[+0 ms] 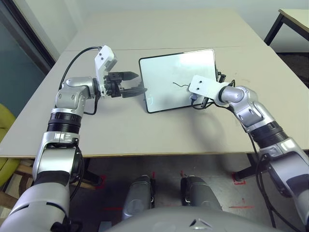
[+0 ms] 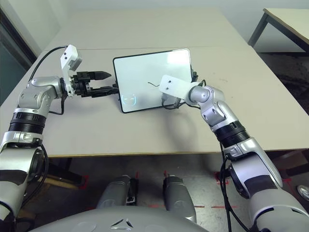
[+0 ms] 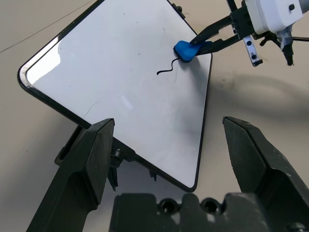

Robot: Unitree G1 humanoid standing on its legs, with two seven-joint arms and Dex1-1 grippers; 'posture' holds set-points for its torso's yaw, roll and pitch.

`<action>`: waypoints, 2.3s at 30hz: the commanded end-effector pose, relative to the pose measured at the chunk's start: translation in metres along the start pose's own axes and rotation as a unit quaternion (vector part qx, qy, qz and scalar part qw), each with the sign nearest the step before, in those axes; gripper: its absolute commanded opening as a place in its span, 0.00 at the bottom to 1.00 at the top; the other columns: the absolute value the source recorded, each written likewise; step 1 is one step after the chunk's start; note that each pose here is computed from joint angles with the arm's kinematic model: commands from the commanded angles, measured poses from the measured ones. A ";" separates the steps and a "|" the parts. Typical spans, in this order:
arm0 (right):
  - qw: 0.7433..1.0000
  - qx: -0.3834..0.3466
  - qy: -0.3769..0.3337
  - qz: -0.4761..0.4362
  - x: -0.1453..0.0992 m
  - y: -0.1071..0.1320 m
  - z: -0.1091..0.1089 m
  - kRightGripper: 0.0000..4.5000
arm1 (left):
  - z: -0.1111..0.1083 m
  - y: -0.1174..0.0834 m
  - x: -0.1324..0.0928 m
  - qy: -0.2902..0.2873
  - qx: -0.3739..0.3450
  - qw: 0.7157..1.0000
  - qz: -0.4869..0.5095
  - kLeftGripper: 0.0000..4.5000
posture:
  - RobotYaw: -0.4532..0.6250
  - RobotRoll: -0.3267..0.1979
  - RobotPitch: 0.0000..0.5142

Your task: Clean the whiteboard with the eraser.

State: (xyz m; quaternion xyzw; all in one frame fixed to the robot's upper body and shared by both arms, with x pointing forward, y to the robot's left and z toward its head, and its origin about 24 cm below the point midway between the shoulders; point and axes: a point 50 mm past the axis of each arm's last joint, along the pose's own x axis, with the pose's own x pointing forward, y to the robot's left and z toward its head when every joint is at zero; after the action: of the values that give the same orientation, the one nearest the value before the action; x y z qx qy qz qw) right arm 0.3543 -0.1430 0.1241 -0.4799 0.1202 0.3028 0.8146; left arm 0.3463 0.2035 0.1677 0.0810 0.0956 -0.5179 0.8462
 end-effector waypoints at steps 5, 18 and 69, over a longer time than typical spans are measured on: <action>1.000 -0.001 -0.003 0.017 0.013 0.007 0.011 0.03 | 0.002 0.000 0.000 0.002 0.007 1.000 -0.001 1.00 | 0.52 0.62 0.13; 0.998 -0.007 -0.054 0.012 0.014 0.002 0.038 0.03 | 0.001 0.000 -0.002 0.002 0.006 1.000 0.001 1.00 | 0.53 0.62 0.13; 0.997 -0.046 0.056 0.015 -0.026 -0.002 -0.032 0.03 | -0.002 -0.006 0.001 0.004 -0.005 1.000 -0.005 1.00 | 0.50 0.62 0.20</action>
State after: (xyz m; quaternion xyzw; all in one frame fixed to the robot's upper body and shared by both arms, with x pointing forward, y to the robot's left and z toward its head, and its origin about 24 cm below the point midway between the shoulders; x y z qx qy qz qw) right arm 0.3397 -0.1670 0.1336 -0.5356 0.1204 0.3011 0.7798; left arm 0.3408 0.2024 0.1669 0.0797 0.0991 -0.5171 0.8464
